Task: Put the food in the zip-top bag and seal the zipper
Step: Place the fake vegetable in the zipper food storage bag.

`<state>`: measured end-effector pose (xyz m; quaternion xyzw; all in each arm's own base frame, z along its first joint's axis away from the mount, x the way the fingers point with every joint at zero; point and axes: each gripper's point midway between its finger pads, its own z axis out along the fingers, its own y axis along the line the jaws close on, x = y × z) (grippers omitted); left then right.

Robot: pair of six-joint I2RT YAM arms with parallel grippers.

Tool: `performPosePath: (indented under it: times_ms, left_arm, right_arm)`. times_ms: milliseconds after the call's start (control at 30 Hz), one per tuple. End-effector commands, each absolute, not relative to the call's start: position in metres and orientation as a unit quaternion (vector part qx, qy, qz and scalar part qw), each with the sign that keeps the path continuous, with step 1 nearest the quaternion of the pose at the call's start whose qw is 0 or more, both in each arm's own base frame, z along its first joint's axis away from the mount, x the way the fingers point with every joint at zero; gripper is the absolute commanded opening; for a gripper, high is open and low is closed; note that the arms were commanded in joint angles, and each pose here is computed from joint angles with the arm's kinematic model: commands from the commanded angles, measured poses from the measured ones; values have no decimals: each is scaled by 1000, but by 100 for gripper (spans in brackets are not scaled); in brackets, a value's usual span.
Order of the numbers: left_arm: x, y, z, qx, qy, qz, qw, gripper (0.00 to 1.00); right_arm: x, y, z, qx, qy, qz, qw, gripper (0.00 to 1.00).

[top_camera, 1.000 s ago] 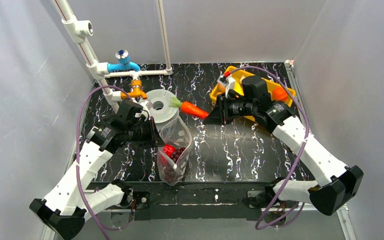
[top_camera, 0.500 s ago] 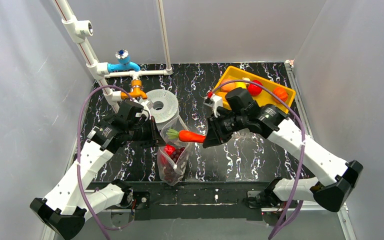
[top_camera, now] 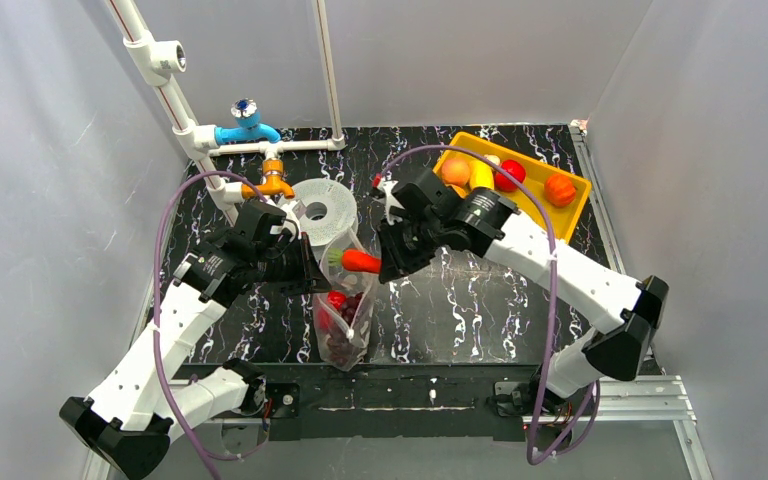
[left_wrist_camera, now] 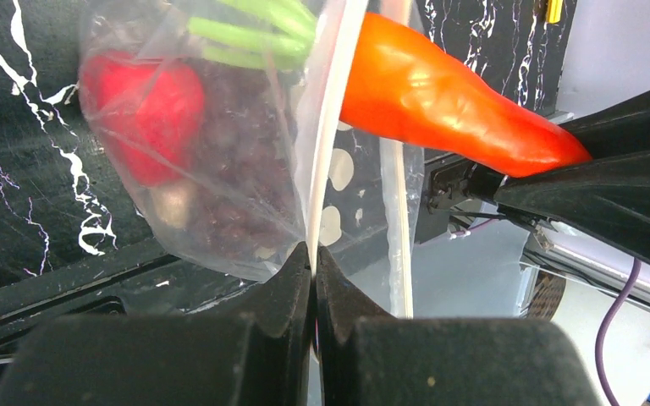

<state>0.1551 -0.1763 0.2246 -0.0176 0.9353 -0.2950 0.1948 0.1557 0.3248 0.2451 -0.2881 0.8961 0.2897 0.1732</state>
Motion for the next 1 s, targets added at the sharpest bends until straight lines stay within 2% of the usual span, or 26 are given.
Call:
performPosePath:
  times_ms: [0,267,533,767,967]
  left_arm:
    - [150,-178,229,-11,932,-305,195,0]
    - [149,-177,227,-10,933,-304,194,0]
    - [148,-176,226,-11,933,-303,194,0]
    - [150,-178,229,-8,931,-307,196,0]
    - [148,-176,230,-10,932,-306,195,0]
  right_arm:
    - [167,342,272,-275,893,288,211,25]
    - [161,365,266,-295,892,286,187,30]
    - [176,344,250,-295,915,193,195,35]
    - [167,373,271,-306,896,250,200,47]
    - [143,406,286,-335,860,346,165,50]
